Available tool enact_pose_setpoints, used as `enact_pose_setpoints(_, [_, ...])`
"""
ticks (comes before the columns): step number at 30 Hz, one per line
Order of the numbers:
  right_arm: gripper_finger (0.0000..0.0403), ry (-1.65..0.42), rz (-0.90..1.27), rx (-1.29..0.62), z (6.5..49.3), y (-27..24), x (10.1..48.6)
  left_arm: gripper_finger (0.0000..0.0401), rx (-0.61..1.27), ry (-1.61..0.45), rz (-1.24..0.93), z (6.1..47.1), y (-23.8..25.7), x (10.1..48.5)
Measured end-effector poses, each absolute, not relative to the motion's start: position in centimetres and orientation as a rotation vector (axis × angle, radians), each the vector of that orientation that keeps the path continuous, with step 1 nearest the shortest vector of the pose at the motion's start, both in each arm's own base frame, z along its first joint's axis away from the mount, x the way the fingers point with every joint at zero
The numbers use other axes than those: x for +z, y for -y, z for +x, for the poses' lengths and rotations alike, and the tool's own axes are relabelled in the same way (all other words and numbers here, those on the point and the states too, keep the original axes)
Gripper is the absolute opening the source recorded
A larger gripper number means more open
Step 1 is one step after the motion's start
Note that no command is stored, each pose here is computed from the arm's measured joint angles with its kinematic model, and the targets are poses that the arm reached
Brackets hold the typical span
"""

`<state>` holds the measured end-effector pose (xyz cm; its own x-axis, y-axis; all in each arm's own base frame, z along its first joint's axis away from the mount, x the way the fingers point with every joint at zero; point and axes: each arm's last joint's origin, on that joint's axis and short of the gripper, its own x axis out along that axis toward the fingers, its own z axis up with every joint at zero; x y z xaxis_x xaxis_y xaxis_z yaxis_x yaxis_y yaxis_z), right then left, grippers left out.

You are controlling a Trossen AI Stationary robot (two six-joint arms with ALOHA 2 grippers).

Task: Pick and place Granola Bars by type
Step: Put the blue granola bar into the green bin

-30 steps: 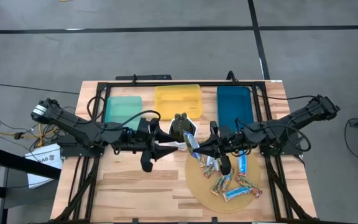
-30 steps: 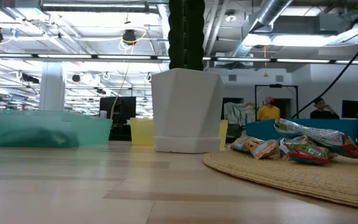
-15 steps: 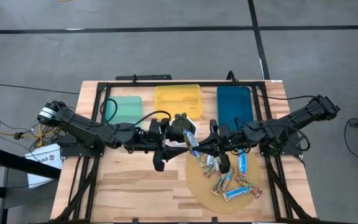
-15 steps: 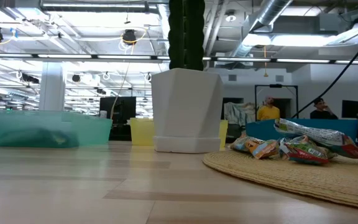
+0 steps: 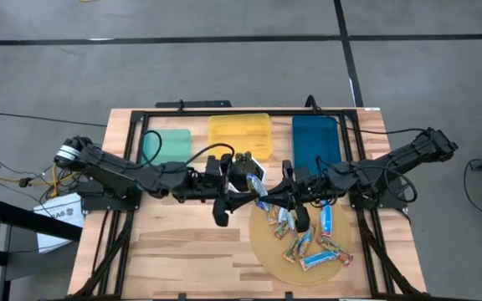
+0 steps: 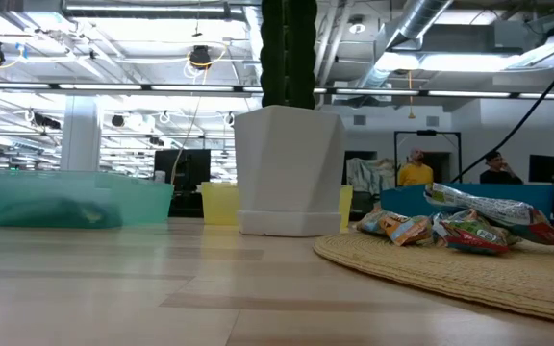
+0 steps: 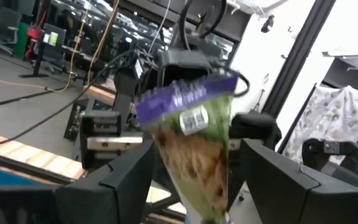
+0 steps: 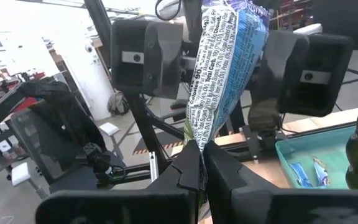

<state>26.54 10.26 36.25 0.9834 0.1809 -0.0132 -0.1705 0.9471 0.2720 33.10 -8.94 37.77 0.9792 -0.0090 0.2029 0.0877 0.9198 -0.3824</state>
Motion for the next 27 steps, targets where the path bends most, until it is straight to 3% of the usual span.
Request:
enact_pose_setpoints(7, [0.0,-0.042,0.272,0.179,26.54,-10.27,36.2,0.0215,-0.045,0.191,-0.397,33.63,8.89,37.57])
enact_pose_setpoints(20, [0.0,-0.046,0.271,0.181,26.53,-10.27,36.16,0.0079,-0.095,0.178,-0.396,33.79,9.08,37.38])
enact_pose_setpoints(27, [0.0,-0.052,0.271,0.223,26.52,-10.36,36.16,0.0046,-0.119,0.173,-0.395,33.78,9.17,37.36])
